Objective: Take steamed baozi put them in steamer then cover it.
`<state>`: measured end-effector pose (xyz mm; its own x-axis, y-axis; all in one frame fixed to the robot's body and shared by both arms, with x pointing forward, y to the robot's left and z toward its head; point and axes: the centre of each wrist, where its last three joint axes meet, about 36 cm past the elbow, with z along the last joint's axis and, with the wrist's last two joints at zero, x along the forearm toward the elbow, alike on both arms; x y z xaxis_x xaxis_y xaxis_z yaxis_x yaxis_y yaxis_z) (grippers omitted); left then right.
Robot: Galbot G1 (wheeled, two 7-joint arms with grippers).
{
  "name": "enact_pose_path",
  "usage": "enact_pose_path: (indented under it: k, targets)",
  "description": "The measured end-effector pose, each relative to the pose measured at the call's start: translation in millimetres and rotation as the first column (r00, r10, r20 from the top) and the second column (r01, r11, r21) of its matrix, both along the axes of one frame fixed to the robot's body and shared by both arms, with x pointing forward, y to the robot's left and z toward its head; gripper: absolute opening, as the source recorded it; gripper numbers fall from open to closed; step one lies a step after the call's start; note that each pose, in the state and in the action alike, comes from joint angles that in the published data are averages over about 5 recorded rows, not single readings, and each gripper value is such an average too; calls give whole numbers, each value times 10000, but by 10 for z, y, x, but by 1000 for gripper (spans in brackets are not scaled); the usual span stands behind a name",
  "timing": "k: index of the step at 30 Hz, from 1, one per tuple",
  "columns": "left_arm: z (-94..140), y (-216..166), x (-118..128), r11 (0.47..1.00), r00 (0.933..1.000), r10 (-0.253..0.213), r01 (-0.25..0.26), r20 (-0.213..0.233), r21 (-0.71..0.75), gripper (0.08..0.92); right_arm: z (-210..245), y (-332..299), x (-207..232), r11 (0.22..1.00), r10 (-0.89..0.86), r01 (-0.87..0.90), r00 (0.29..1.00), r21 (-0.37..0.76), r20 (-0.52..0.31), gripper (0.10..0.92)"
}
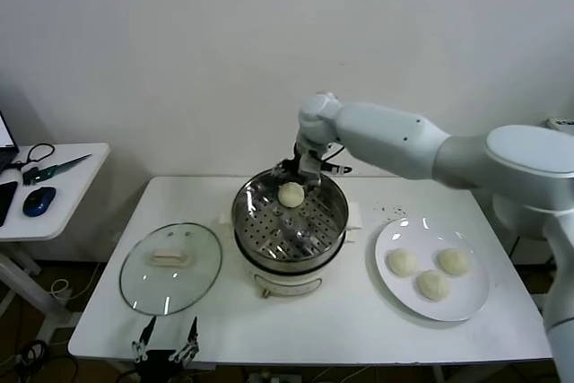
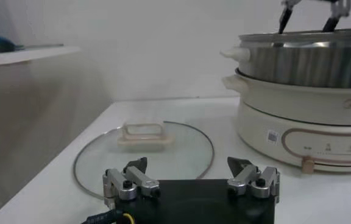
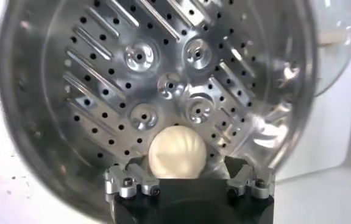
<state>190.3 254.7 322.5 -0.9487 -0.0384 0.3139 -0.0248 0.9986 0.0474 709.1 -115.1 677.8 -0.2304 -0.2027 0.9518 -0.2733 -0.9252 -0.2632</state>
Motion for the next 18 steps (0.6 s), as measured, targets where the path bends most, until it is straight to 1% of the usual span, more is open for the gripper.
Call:
enact_pose_path:
  k: [3, 6, 8, 12, 16, 18]
  targets:
    - [9, -4, -4, 10000, 10000, 4, -5, 40, 23, 823, 197, -430, -44, 9874, -1575, 1579, 9872, 112, -253, 823]
    - [13, -3, -1, 10000, 10000, 9, -9, 83, 34, 823, 264, -925, -127, 9388, -3413, 3432, 9382, 287, -573, 823]
    - [19, -3, 8, 10000, 9999, 8, -8, 129, 32, 823, 240, -1249, -210, 8857, -4585, 4627, 8847, 389, -846, 823]
    - [31, -2, 34, 10000, 9998, 13, -14, 218, 13, 823, 61, -1789, -425, 7530, -6444, 6563, 7501, 475, -1485, 823]
    - [34, 0, 47, 10000, 9997, 22, -22, 257, 6, 823, -242, -2146, -649, 6214, -7605, 7827, 6137, 366, -2123, 823]
    - [36, 7, 50, 10000, 9996, 40, -41, 272, 13, 823, -412, -2256, -743, 5678, -7970, 8229, 5562, 219, -2354, 823]
